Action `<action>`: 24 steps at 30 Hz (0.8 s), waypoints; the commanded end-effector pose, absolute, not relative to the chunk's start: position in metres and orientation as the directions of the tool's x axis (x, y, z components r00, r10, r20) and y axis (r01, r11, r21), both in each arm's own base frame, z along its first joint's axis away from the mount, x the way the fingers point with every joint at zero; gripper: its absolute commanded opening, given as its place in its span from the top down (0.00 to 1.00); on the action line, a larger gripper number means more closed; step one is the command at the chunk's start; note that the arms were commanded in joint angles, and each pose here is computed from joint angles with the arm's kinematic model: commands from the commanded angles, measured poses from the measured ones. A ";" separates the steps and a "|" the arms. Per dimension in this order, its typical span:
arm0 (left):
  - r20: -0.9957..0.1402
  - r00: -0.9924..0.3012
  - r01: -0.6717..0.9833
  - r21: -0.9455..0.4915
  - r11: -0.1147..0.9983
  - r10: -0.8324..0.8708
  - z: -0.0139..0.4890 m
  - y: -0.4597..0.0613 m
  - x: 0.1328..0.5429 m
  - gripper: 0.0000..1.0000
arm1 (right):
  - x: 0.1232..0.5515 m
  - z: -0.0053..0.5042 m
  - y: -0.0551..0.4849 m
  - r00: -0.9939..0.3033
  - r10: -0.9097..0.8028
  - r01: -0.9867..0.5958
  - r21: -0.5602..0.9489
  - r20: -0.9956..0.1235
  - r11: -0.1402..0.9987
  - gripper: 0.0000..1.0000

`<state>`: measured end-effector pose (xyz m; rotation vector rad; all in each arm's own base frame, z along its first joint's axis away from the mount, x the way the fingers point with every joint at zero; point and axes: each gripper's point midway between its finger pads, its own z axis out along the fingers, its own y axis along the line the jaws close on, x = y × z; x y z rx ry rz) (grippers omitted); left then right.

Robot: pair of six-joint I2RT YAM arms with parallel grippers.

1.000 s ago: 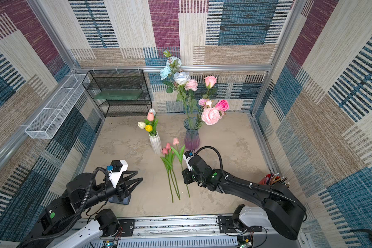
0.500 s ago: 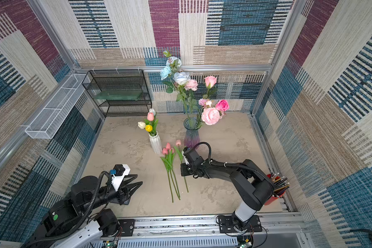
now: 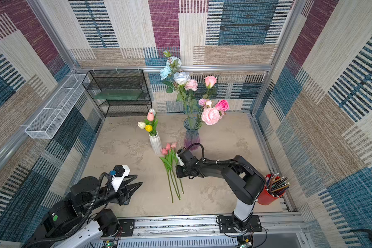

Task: Pick out pink flowers from the vase
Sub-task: Place the flower at the center of the board.

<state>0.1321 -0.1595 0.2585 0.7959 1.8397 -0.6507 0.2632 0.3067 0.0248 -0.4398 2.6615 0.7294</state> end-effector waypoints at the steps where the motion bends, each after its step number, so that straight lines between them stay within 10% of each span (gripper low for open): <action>1: -0.933 -0.270 0.773 -0.065 0.630 0.236 0.261 -0.161 0.132 0.54 | 0.258 0.025 0.305 -0.900 -0.201 -0.370 0.433 -0.387 0.822 0.84; 15: -0.938 -0.259 0.771 -0.059 0.634 0.229 0.264 -0.159 0.132 0.55 | 0.266 0.058 0.303 -0.863 -0.226 -0.414 0.377 -0.452 0.828 0.67; 24: -0.950 -0.246 0.740 -0.055 0.671 0.194 0.277 -0.148 0.132 0.55 | 0.286 0.192 0.312 -0.645 -0.165 -0.573 0.330 -0.746 0.750 0.69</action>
